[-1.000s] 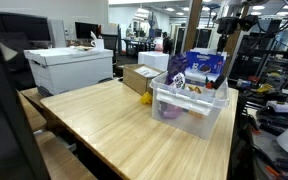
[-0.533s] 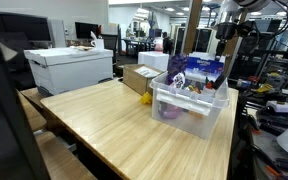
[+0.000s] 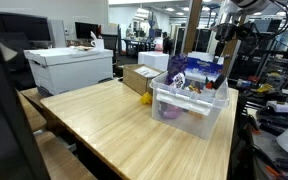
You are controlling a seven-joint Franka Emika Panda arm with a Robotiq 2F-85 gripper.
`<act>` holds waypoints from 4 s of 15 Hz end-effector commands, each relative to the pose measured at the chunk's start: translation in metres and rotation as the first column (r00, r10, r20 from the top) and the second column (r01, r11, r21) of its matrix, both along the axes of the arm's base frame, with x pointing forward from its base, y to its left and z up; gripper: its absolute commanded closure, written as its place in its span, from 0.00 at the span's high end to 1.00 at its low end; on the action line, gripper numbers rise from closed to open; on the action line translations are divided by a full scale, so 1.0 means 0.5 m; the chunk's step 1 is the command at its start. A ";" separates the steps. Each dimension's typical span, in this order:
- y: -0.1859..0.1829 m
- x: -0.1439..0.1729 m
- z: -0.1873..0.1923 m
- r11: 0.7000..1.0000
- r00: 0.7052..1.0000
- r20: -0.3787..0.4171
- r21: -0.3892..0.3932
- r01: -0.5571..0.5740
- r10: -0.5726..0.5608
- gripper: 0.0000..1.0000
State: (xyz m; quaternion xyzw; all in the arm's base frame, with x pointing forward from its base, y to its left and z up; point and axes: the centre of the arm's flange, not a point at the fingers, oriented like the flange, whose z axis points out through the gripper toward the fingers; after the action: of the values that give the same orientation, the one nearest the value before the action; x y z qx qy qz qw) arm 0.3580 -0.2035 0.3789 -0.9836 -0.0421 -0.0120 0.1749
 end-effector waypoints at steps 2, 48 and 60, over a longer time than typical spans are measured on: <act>-0.002 0.007 -0.010 1.000 0.999 0.031 0.022 0.012 -0.013 0.00; -0.116 -0.044 -0.072 0.979 0.978 -0.024 -0.019 0.204 -0.205 0.05; -0.041 -0.007 -0.001 0.994 0.999 -0.042 -0.106 0.021 -0.025 0.05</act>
State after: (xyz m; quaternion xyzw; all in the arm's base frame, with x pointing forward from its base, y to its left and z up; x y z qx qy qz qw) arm 0.3528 -0.2369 0.3592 -0.9906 0.0052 0.0089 0.1364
